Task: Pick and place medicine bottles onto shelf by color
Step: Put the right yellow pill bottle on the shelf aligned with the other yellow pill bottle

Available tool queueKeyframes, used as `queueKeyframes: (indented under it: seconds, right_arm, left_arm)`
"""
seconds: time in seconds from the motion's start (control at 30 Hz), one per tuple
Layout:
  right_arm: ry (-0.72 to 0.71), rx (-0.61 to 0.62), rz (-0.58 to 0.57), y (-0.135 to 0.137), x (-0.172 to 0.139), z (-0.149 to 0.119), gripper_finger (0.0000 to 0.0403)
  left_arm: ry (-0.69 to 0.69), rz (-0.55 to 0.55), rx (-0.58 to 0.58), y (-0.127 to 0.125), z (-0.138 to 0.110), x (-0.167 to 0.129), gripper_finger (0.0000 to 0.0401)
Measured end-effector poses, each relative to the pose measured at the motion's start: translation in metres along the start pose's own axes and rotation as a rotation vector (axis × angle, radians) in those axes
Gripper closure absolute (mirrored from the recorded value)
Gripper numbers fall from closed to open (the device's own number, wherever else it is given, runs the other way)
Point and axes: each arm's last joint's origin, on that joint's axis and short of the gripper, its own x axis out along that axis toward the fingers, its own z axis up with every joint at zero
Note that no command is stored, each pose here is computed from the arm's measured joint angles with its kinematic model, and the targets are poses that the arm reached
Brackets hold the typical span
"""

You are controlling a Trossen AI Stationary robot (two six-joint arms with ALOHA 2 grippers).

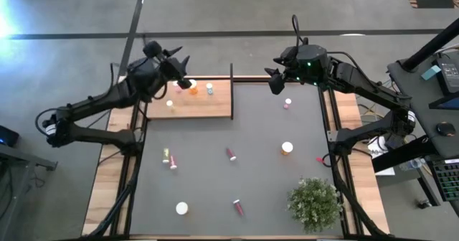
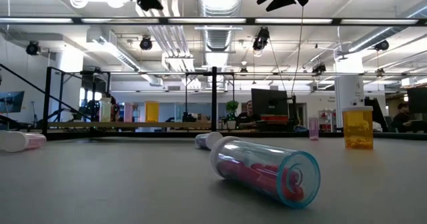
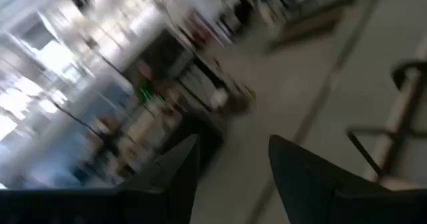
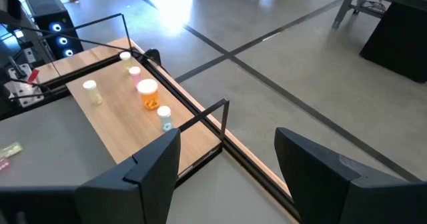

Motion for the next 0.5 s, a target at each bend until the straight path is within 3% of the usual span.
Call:
queueKeyframes:
  seconds: [0.33,0.5]
  right_arm:
    - [0.000,0.000,0.000,0.000,0.000,0.000,0.0170]
    - [0.000,0.000,0.000,0.000,0.000,0.000,0.0170]
  left_arm:
    - [0.461,-0.310,-0.184,0.000,-0.039,0.027,0.0237]
    - [0.663,-0.400,-0.319,-0.005,-0.061,0.036,0.0237]
